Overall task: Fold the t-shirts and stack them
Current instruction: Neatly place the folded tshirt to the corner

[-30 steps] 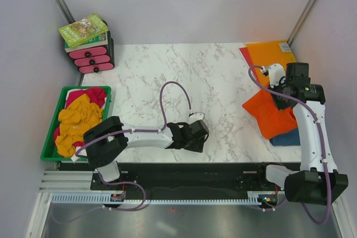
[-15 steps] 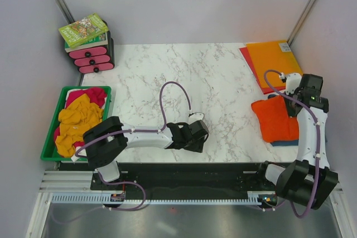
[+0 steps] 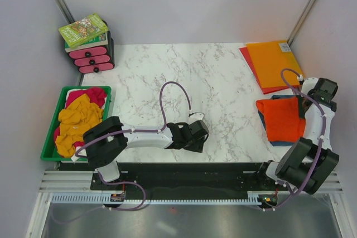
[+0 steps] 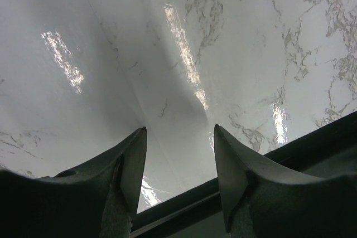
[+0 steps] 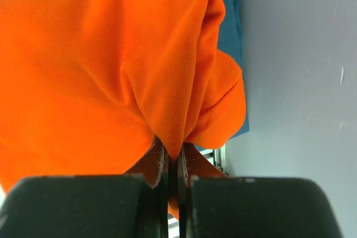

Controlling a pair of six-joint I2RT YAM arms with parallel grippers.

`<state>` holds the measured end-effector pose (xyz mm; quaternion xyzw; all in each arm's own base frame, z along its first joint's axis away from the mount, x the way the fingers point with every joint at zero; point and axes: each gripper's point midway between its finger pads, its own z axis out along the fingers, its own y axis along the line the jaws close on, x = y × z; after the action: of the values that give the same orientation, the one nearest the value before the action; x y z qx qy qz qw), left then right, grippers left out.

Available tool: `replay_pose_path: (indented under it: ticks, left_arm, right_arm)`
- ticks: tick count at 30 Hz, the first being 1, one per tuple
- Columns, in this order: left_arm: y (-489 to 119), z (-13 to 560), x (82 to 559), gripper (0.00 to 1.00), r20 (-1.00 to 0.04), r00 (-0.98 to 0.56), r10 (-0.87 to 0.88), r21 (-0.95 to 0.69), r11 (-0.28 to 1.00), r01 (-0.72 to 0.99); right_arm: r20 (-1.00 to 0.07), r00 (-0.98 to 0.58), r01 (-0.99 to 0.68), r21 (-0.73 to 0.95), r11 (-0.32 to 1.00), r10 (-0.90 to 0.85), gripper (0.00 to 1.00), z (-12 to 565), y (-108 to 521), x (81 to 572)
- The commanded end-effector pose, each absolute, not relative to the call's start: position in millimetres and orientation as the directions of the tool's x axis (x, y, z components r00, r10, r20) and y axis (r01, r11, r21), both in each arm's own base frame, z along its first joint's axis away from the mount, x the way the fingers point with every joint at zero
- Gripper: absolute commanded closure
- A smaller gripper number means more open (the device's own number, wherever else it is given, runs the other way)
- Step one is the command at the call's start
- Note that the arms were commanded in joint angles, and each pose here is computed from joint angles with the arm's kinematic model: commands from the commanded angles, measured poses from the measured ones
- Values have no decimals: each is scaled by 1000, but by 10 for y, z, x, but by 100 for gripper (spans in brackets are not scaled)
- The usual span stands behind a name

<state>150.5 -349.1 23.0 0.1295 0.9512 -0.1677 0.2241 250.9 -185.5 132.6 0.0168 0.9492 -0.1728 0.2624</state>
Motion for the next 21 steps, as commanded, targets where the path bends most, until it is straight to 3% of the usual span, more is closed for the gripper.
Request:
replay_pose_path:
  ticks: [1,10,21]
  left_arm:
    - [-3475,156,1511,42,-476,-862,173,-237,919,315]
    - [-3498,122,1503,42,-467,-866,179,-237,918,318]
    - [-3567,64,1500,42,-454,-870,195,-233,916,327]
  right_arm:
    - [-529,-849,206,-348,915,-10,100,1246,-2177,2533]
    - [-515,-855,254,-316,914,59,100,882,-2406,2514]
    - [-612,-791,232,-274,933,17,100,1174,-2379,2853]
